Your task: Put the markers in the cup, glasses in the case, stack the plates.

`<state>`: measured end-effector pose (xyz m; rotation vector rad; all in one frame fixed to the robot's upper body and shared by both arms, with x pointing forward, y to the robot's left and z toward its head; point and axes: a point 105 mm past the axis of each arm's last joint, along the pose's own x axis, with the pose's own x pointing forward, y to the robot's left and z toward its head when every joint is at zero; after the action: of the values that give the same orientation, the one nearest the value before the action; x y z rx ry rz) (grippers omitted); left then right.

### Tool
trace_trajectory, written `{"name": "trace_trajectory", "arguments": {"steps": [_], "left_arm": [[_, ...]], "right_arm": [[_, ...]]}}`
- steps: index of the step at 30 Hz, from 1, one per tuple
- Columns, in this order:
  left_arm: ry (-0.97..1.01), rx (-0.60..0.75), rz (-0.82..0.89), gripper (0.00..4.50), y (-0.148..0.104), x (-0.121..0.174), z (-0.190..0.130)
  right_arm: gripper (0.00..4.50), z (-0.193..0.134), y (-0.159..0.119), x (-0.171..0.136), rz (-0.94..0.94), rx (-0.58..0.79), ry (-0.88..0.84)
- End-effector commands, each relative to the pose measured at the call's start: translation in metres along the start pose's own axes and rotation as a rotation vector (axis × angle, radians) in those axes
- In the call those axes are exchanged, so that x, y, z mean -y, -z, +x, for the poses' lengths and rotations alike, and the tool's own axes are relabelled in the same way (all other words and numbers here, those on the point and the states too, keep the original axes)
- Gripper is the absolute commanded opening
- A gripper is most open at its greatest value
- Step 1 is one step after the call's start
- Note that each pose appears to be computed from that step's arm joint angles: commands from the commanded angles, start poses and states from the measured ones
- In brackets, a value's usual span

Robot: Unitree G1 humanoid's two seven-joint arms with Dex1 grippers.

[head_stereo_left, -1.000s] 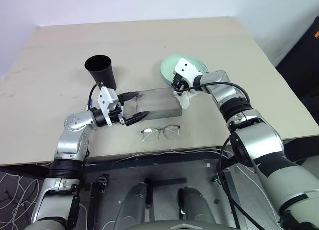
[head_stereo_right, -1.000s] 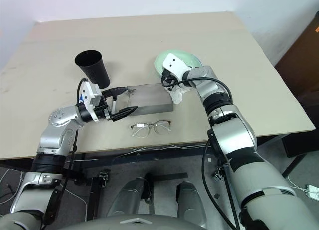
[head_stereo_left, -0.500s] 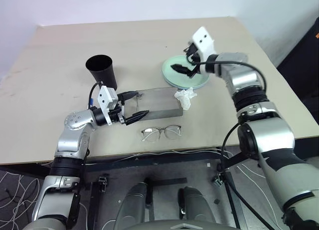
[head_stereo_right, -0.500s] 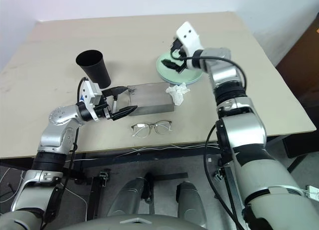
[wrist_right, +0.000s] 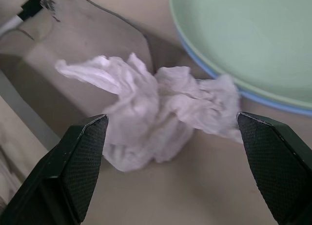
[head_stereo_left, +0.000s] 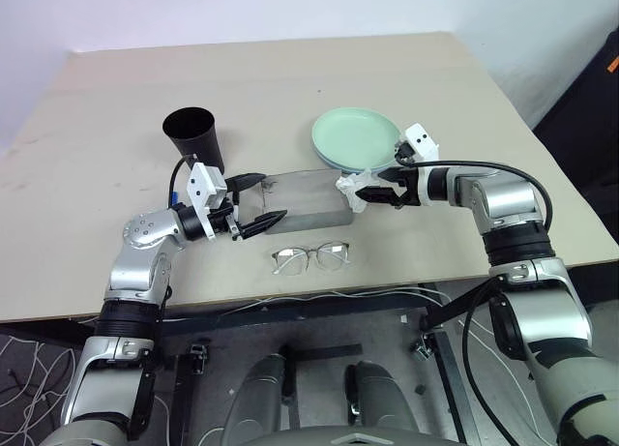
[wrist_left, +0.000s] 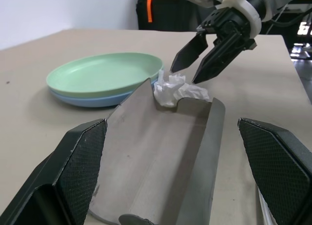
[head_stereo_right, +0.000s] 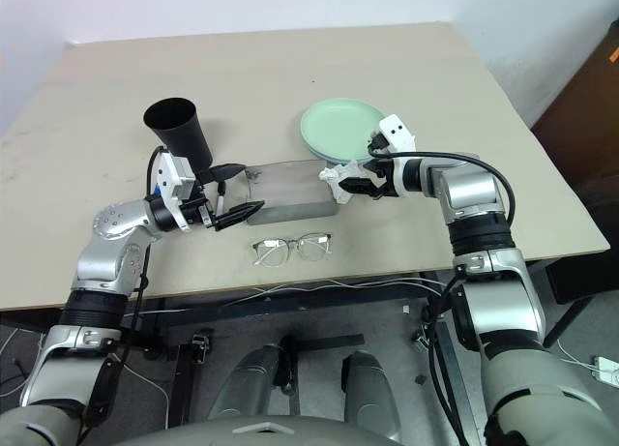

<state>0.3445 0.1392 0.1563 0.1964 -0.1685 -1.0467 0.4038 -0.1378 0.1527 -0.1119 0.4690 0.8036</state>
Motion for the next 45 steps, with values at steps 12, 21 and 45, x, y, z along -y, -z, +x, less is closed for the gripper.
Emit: {"name": "trace_trajectory", "arguments": {"steps": [12, 21, 45], "left_arm": [[0.006, 0.019, 0.053, 4.5, -0.012, -0.007, 0.003], [-0.002, 0.015, 0.056, 4.5, -0.012, -0.008, 0.001], [-0.021, 0.006, 0.069, 4.5, -0.012, -0.012, -0.001]], "right_arm": [[4.43, 0.018, 0.004, 0.007, 0.018, -0.015, 0.107], [1.77, 0.005, -0.013, 0.0, -0.017, 0.05, 0.052], [0.02, -0.038, -0.122, 0.012, 0.003, 0.526, 0.106]]}}
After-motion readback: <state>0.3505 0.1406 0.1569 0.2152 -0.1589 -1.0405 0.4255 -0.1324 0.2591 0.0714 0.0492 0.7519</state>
